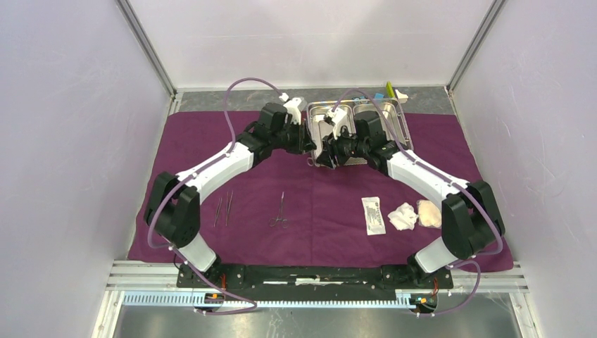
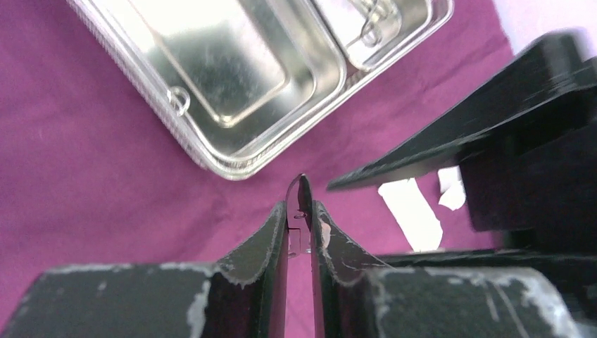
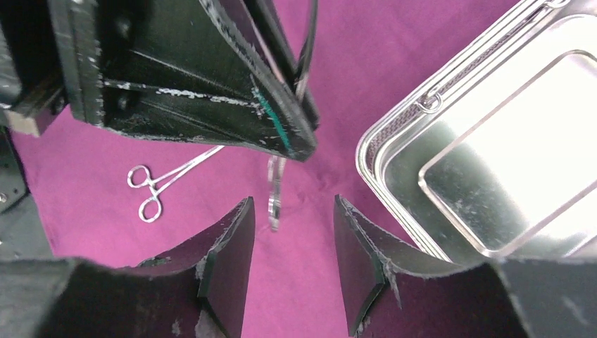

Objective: Open and lay out the surgical kit
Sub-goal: Place the medical item in the surgical kit.

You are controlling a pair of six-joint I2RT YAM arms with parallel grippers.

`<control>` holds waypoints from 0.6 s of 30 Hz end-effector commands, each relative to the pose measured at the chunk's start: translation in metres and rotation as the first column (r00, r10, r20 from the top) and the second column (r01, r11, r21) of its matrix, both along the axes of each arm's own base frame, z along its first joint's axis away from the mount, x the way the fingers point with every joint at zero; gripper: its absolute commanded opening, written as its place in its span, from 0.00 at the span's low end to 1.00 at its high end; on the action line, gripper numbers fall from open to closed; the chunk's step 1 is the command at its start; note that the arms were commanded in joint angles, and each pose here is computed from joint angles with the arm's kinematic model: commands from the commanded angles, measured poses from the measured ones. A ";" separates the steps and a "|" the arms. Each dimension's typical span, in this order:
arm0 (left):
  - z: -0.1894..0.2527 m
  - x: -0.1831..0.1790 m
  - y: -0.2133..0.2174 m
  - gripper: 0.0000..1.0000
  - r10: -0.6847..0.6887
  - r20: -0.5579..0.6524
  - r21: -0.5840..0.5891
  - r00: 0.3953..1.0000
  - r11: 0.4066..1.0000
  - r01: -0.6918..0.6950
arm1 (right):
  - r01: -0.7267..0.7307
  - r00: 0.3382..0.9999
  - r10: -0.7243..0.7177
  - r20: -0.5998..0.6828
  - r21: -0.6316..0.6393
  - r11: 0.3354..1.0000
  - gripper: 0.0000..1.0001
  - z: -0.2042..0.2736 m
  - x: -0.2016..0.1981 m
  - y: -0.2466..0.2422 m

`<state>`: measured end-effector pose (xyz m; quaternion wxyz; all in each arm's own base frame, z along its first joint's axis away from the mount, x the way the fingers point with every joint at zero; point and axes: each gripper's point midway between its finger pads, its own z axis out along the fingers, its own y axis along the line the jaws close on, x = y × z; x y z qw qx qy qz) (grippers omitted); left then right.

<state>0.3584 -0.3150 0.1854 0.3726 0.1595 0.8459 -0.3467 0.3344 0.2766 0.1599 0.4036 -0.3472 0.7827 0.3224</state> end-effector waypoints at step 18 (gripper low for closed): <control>-0.096 -0.147 0.026 0.02 0.027 -0.522 0.163 0.853 0.984 0.069 | 0.253 0.946 -0.209 0.250 -0.161 0.954 0.52 0.023 0.046 -0.127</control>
